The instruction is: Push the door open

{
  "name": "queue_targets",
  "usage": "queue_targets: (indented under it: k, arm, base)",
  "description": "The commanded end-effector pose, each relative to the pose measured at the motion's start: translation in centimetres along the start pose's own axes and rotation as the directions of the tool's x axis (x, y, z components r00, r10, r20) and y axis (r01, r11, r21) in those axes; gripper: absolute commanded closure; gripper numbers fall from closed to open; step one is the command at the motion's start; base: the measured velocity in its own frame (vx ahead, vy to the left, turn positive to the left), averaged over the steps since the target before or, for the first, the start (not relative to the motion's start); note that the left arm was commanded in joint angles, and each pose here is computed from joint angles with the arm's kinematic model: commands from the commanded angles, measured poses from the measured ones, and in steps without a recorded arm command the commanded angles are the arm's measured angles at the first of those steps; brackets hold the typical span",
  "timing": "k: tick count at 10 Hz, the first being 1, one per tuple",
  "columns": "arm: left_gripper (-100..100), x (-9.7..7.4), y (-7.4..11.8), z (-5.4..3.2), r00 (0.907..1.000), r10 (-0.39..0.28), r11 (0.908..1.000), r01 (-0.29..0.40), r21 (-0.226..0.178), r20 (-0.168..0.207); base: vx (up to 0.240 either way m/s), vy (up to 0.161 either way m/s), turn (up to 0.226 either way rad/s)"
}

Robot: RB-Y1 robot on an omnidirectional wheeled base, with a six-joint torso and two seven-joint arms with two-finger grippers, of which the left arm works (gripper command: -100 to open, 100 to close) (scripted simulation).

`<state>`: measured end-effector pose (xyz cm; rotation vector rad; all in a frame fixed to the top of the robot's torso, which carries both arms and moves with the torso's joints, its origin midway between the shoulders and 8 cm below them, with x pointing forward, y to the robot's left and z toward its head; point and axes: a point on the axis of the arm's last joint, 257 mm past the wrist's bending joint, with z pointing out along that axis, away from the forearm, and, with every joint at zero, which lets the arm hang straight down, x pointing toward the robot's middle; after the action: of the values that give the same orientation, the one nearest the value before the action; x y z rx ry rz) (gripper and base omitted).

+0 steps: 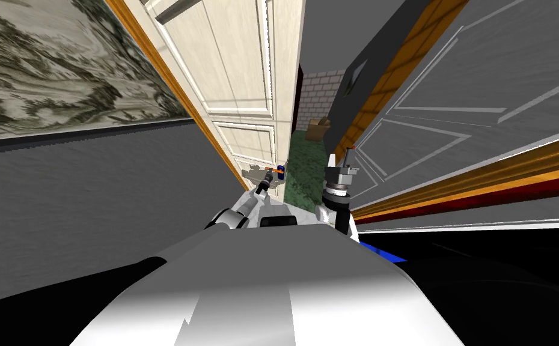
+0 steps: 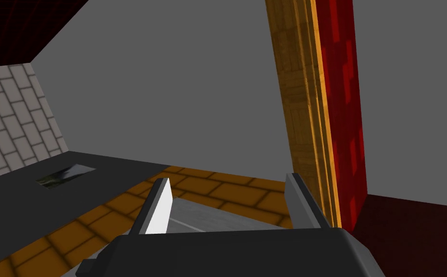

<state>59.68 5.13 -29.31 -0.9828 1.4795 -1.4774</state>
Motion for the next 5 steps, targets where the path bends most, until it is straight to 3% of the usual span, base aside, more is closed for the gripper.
queue_targets:
  k: [1,3,4,5]
  arm:
    - [-100,0.49,0.00,0.04,1.0000,-0.009,1.0000,0.009,0.002,-0.001]
    - [-100,0.78,0.09,0.05,0.9999,-0.014,0.9999,0.014,0.002,-0.003]
    - [100,0.78,0.09,0.05,0.9999,-0.014,0.9999,0.014,0.002,-0.003]
    - [100,0.78,0.09,0.05,0.9999,-0.014,0.9999,0.014,0.002,-0.003]
  base:
    - [0.195,-0.069,-0.017]
    - [0.153,-0.042,-0.012]
    - [-0.014,0.002,0.005]
    - [-0.025,0.009,-0.008]
